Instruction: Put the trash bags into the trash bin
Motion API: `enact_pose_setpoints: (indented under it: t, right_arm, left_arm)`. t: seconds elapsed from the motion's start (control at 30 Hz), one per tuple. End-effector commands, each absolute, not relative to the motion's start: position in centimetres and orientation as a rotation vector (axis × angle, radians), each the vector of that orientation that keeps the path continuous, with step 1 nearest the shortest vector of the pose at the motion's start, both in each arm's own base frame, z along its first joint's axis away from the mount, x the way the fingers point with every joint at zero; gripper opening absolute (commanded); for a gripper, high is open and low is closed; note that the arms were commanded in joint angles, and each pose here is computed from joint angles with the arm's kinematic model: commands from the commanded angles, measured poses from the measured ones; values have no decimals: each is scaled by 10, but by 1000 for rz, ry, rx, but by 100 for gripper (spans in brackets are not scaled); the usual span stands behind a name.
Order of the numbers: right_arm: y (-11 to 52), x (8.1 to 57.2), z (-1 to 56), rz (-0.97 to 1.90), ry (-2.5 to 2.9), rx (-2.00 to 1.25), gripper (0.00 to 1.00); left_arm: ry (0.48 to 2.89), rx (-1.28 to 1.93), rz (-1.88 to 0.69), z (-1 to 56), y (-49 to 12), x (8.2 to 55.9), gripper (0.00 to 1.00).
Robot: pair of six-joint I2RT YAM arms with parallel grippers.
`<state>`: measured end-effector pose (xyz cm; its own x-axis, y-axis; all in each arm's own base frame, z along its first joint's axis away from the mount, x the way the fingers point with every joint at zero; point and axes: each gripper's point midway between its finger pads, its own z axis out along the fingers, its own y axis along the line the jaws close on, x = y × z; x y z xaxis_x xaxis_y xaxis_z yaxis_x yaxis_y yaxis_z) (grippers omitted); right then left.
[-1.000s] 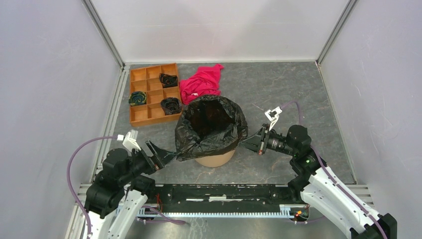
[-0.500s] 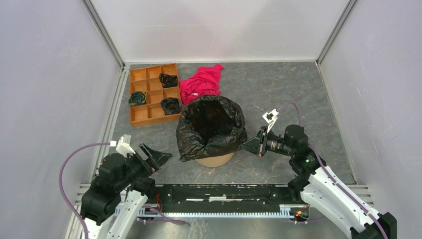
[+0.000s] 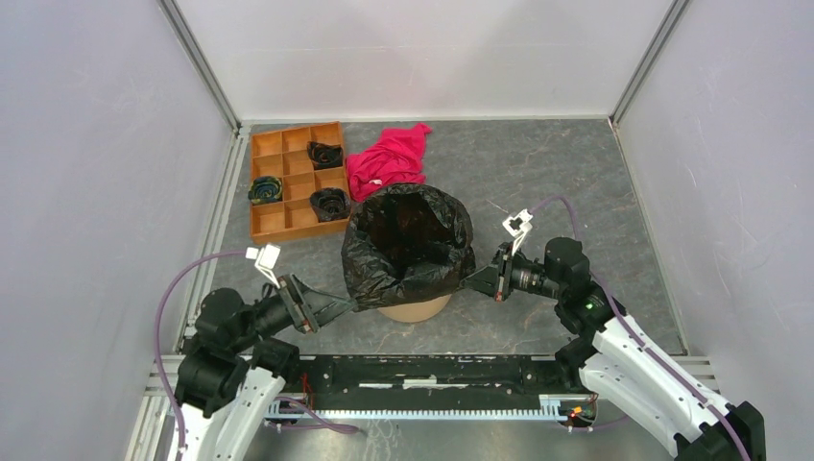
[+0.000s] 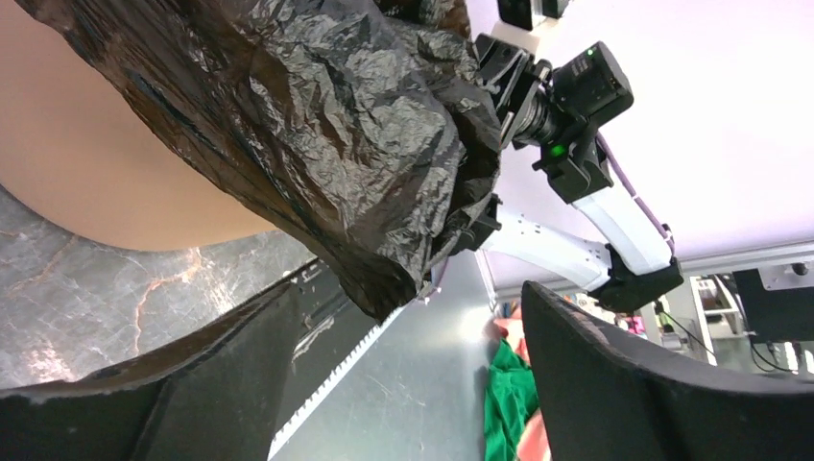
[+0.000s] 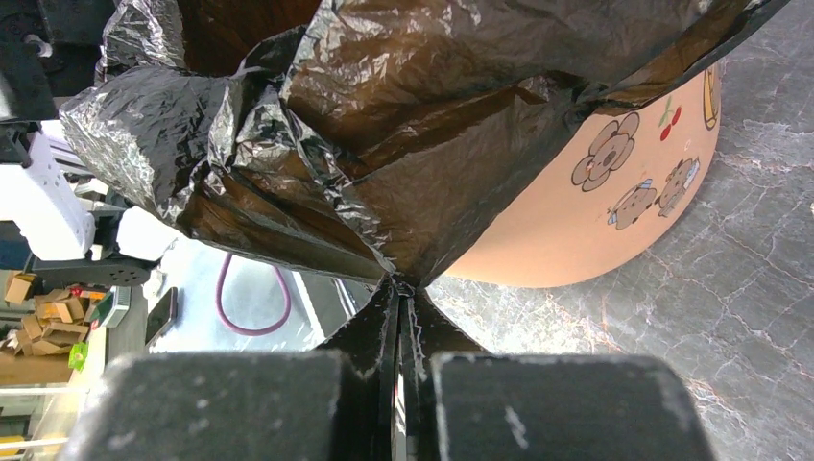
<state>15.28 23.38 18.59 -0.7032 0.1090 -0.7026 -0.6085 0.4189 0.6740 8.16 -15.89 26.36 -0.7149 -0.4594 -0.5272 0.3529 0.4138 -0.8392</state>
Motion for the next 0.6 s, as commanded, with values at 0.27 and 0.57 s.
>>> enact_pose_setpoints:
  t: [0.27,0.57]
  right_arm:
    - [238,155,209,1335,1908,-454,0]
    - [238,156,193,1300,1938,-463,0]
  left_arm:
    - [1991,-77,-1484,237,-177,97,40]
    - [2164,-280,-1377,180,-169,108,2]
